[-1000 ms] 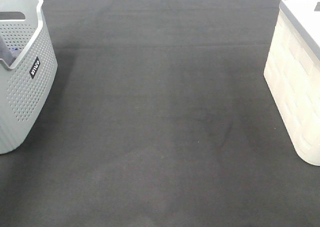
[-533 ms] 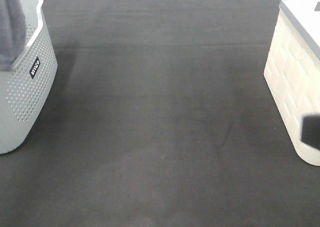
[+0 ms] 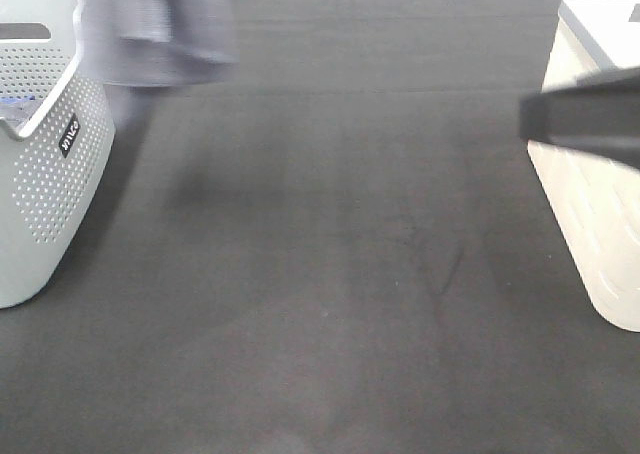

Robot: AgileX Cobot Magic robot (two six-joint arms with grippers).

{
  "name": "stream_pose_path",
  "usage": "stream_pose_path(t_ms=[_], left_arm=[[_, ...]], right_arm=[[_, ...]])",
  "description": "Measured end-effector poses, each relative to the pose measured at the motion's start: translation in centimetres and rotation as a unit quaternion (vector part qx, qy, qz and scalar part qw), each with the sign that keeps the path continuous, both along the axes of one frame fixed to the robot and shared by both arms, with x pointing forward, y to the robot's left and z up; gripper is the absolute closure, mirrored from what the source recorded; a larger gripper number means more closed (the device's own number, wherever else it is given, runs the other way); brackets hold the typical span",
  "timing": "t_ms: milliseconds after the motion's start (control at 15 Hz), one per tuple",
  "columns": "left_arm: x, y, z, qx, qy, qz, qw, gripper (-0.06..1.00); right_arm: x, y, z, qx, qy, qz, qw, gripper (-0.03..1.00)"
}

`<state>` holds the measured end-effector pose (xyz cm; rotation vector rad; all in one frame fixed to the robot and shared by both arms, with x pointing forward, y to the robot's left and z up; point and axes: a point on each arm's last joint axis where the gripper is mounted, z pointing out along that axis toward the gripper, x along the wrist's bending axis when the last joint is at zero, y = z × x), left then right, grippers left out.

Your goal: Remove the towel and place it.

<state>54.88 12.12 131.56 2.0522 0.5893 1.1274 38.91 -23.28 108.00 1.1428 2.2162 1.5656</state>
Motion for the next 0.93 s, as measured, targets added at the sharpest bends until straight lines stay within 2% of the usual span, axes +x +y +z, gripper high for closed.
stream_pose_path(t_ms=[333, 467, 733, 933], left_arm=[[1.7, -4.1, -3.1, 0.017, 0.032, -0.03, 0.999, 0.94], [2.1, -5.2, -3.8, 0.017, 0.037, -0.038, 0.998, 0.94], [2.3, -5.8, -4.4, 0.015, 0.044, -0.041, 0.998, 0.94], [2.4, -5.9, -4.6, 0.005, 0.052, -0.042, 0.998, 0.94]], right_arm=[[2.7, 0.5, 0.0, 0.025, -0.015, 0.025, 0.999, 0.21], [2.8, 2.1, -0.3, 0.027, -0.02, 0.062, 0.998, 0.21], [3.2, 7.0, -2.8, -0.017, -0.003, 0.103, 0.994, 0.21], [4.2, 10.2, -3.9, -0.044, 0.0, 0.107, 0.993, 0.21]])
